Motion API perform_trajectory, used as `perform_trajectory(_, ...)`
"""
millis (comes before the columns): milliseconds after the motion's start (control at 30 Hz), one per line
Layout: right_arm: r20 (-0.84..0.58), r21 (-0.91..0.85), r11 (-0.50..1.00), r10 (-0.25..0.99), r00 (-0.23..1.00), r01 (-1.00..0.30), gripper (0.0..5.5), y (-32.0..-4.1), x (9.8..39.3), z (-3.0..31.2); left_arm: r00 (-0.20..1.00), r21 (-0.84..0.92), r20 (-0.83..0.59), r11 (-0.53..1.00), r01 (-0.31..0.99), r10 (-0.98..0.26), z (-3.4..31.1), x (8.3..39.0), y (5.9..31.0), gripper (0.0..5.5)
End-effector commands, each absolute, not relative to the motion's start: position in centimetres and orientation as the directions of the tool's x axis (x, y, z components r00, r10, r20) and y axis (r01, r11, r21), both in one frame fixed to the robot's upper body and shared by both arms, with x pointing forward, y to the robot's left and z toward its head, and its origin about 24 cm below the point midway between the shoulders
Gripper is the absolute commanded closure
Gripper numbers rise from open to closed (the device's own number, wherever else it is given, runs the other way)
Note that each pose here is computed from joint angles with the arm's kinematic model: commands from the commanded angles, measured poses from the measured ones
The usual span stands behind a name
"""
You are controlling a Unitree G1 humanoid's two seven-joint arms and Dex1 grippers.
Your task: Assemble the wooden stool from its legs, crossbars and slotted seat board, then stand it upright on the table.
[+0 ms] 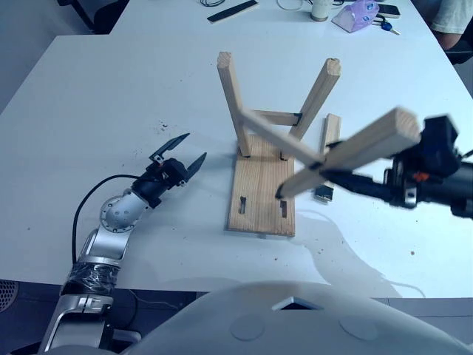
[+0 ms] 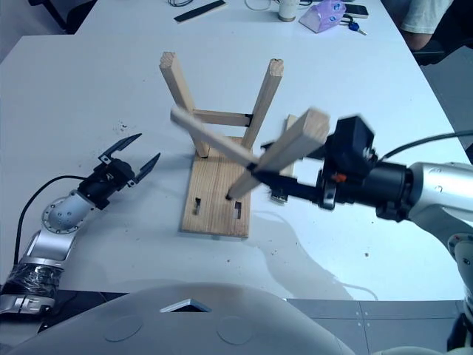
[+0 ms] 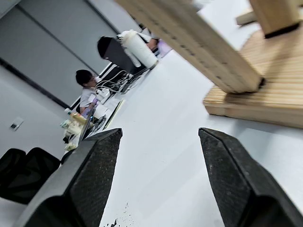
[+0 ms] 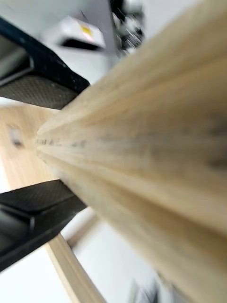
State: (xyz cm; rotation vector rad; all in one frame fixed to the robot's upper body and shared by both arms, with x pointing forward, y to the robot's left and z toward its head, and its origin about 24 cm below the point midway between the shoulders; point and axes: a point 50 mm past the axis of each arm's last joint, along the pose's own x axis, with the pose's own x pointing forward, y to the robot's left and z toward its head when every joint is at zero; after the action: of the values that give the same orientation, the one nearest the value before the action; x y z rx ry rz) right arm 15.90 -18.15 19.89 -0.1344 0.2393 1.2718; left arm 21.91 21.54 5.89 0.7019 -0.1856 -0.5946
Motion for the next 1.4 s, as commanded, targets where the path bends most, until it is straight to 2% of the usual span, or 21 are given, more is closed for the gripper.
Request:
perform_trajectory(33,-0.289,0.007,0.235,0.931,0.223,-0.972,3.44,-17.8,15.8,19.4,0.825,0.652,-0.003,0.624,0.43,-0.566,6.5,22.6,21.0,2.5)
perform_trajectory(167,-0.299,-0.074,0.247,0.919,0.257,-0.966,3.44,-17.2,16.4,18.6,0.811,0.659,0.009,0.613,0.435,-0.585,6.6,22.9,20.3,2.5)
perform_trajectory(400,-0.379,-0.104,0.209,0.896,0.233,-0.972,3.44,-17.2,16.3,16.7,0.794,0.674,0.01,0.591,0.443,-0.607,6.7,22.8,19.9,2.5)
perform_trajectory(733,-0.419,-0.019,0.115,0.901,0.112,-0.993,3.46,-16.9,14.5,14.9,0.788,0.683,0.012,0.581,0.443,-0.616,6.7,22.9,19.7,2.5)
perform_trajectory(933,-0.408,-0.013,0.11,0.907,0.105,-0.994,3.46,-16.5,14.2,14.7,0.784,0.684,0.005,0.574,0.45,-0.621,6.5,22.8,19.6,2.5)
perform_trajectory(1067,-0.416,0.033,0.134,0.903,0.108,-0.99,3.46,-16.8,14.6,13.6,0.778,0.687,0.001,0.566,0.456,-0.628,6.5,22.8,19.5,2.5)
perform_trajectory(1267,-0.548,0.112,0.127,0.835,0.045,-0.986,3.46,-18.1,15.3,9.7,0.764,0.687,0.0,0.555,0.469,-0.646,6.5,22.9,19.0,2.5)
perform_trajectory(1400,-0.518,0.055,0.106,0.853,0.063,-0.993,3.48,-18.2,16.3,11.0,0.766,0.686,-0.002,0.556,0.468,-0.642,6.5,22.9,19.1,2.5)
